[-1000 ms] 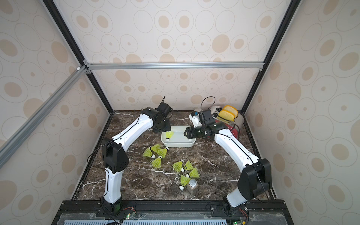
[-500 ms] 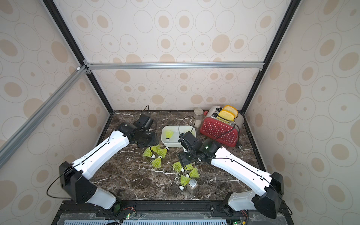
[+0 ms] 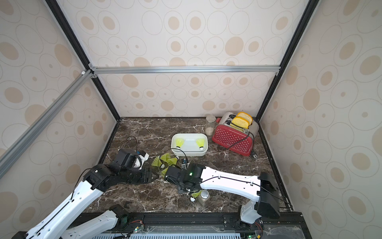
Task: Put the shuttlecocks into the storage box
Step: Pick up the shuttlecock at the center of the board.
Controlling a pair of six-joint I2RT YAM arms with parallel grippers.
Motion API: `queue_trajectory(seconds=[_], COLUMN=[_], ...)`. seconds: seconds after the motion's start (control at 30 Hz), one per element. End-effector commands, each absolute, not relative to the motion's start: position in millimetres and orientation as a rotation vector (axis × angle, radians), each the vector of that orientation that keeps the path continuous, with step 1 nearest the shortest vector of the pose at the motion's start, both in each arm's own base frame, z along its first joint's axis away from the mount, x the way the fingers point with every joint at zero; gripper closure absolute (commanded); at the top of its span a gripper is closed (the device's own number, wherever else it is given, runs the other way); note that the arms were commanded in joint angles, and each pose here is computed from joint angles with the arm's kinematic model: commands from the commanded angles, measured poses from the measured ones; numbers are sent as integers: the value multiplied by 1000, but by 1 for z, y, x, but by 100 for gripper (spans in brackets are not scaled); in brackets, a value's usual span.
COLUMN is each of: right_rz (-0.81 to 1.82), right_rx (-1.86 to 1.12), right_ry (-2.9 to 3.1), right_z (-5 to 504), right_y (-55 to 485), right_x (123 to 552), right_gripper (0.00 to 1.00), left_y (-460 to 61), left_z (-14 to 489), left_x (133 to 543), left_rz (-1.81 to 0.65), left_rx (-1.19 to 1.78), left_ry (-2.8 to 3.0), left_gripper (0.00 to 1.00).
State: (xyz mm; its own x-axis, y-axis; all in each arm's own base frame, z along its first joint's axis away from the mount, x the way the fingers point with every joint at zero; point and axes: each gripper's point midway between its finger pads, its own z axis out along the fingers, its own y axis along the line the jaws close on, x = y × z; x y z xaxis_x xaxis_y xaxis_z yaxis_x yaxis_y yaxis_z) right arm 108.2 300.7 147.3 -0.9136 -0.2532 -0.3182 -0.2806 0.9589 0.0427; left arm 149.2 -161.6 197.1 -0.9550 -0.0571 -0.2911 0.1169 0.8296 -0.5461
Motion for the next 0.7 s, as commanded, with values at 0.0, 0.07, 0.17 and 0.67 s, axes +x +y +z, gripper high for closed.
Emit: queue_trajectory(seconds=[0.0, 0.07, 0.17, 0.67], right_rz=[53, 57, 48, -15], right_rx=[-155, -117, -49, 184], right_ry=[2848, 2849, 2840, 2789], right_z=[137, 129, 120, 53], right_y=[295, 301, 303, 284], right_x=[97, 90, 80, 74], right_gripper=[40, 40, 39, 40], left_y=[-156, -151, -150, -139], left_z=[186, 181, 180, 188], left_x=[118, 109, 99, 60], left_rz=[-896, -901, -941, -1065], left_rx=[109, 122, 138, 227], left_ry=[2759, 2767, 2754, 2684], left_gripper=[42, 42, 43, 43])
